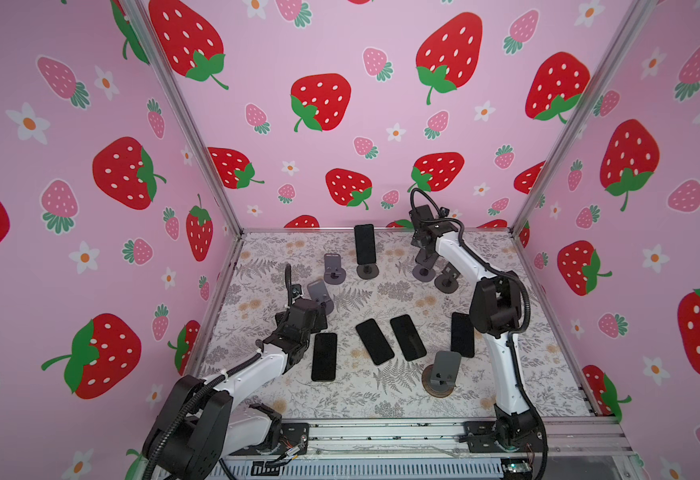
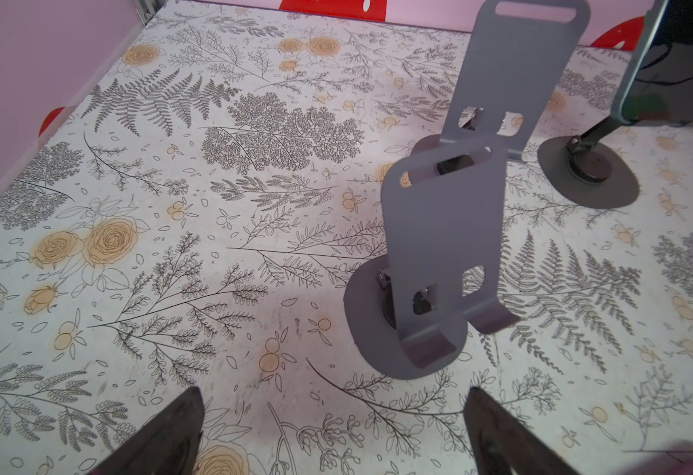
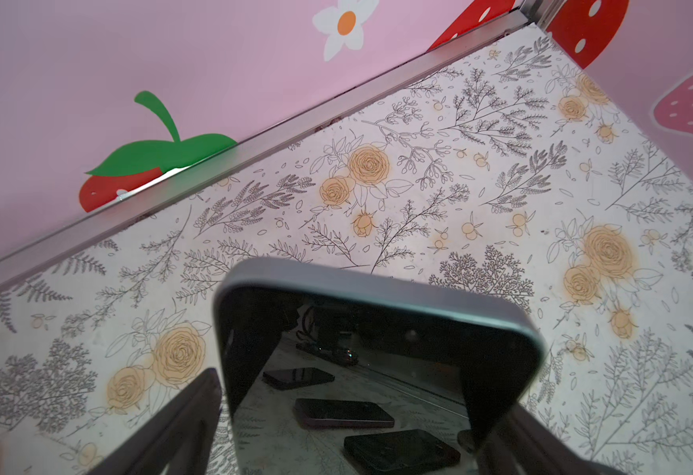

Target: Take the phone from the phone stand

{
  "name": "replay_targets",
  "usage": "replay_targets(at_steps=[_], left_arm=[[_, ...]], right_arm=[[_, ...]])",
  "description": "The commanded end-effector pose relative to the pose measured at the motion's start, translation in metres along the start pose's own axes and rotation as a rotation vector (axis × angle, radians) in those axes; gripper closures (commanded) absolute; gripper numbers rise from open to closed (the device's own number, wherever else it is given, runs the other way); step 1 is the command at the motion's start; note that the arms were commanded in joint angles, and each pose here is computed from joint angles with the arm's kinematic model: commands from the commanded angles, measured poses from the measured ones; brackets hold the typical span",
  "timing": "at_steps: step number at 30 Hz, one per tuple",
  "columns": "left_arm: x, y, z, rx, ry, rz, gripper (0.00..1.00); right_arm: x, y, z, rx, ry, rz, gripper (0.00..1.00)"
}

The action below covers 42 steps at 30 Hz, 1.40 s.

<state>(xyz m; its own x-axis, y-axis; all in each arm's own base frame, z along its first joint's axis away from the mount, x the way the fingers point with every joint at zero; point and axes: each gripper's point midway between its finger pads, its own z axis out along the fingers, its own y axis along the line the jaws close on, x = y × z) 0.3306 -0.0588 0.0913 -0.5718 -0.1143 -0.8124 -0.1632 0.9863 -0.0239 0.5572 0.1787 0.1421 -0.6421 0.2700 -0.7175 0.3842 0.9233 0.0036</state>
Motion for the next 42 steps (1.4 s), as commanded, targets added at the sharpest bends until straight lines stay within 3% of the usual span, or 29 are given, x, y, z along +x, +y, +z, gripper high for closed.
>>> replay_targets(at_steps=[1, 23, 26, 42], left_arm=[[-0.013, -0.004, 0.001, 0.005, -0.017, -0.021, 0.01], [-0.013, -0.004, 0.001, 0.003, -0.016, -0.025, 0.0], [-0.013, -0.005, 0.0, 0.012, -0.024, -0.032, 0.0], [-0.014, -0.008, -0.003, 0.043, -0.04, -0.035, 0.01]], right_arm=[[-0.002, -0.003, 0.005, 0.019, -0.014, -0.041, 0.16], [-0.001, 0.007, -0.003, -0.087, -0.04, -0.253, 0.23], [-0.001, 0.007, -0.008, -0.113, -0.056, -0.268, 0.29], [-0.02, 0.008, -0.042, -0.222, -0.146, -0.274, 0.3]])
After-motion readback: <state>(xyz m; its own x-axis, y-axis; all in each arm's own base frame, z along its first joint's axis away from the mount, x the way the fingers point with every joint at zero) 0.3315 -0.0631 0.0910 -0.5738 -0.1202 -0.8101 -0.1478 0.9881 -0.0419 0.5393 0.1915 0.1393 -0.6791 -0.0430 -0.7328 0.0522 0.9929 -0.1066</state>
